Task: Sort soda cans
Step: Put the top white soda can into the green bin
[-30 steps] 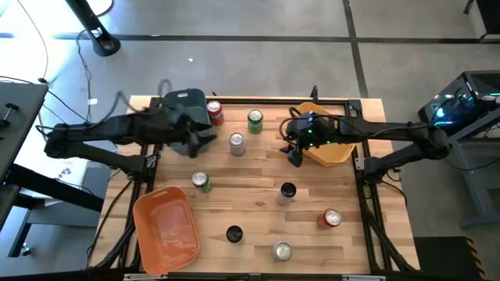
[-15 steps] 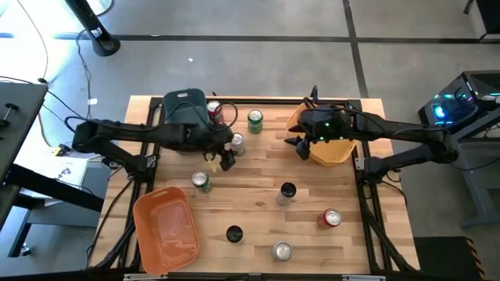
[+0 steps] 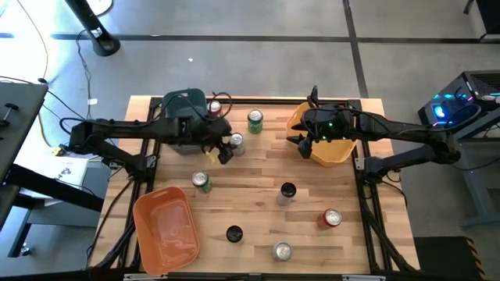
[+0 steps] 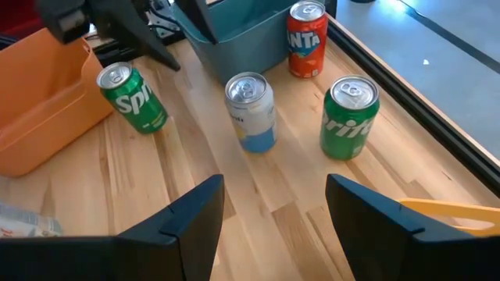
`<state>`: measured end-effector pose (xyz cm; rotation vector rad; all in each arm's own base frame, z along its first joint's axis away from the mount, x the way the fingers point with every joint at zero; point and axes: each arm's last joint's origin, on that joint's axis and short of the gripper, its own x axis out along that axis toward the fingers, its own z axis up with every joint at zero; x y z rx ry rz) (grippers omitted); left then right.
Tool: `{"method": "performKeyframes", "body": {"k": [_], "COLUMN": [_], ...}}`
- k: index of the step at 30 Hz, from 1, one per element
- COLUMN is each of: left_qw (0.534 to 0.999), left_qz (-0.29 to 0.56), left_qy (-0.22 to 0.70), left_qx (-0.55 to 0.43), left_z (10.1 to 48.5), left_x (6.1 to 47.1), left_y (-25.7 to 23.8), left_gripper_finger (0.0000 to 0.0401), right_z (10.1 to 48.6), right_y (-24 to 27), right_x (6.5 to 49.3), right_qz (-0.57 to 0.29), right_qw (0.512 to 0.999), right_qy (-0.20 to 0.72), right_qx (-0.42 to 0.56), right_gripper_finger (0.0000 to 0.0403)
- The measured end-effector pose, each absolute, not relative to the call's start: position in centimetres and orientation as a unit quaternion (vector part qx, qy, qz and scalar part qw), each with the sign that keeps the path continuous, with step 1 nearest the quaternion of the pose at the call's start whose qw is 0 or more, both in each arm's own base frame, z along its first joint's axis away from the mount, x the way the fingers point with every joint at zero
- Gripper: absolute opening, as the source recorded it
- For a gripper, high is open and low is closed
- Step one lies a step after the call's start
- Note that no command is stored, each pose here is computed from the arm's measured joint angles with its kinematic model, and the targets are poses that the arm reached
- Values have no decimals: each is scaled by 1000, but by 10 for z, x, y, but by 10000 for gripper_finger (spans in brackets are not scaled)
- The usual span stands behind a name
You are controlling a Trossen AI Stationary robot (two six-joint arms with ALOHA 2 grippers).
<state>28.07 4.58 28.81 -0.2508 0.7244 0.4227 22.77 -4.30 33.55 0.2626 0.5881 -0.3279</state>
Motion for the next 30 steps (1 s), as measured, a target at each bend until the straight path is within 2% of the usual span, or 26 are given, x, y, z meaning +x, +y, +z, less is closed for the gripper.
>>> {"method": "performKeyframes", "body": {"k": [4, 9, 13, 16, 22, 27, 30], "left_qw": [909, 904, 910, 918, 917, 903, 908], "left_qz": [191, 178, 165, 155, 166, 197, 189], "left_qy": [341, 352, 356, 349, 345, 377, 367], "left_qx": [-143, -164, -132, -103, -114, -53, -65], "left_z": [298, 308, 314, 316, 314, 299, 295], "left_x": [279, 277, 276, 278, 278, 280, 288], "left_y": [55, 60, 60, 61, 61, 67, 73], "left_gripper_finger": [281, 347, 392, 394, 393, 394, 394], "right_z": [336, 336, 336, 336, 335, 335, 336], "right_y": [-43, -43, -44, -44, -44, -45, -45], "right_x": [228, 228, 228, 228, 228, 228, 228], "right_qz": [-165, -168, -166, -166, -169, -191, -191], "right_qw": [935, 935, 936, 936, 936, 933, 934], "right_qy": [287, 287, 288, 288, 288, 286, 281], "right_qx": [126, 125, 117, 116, 115, 107, 106], "right_gripper_finger": [220, 220, 220, 220, 220, 220, 220]}}
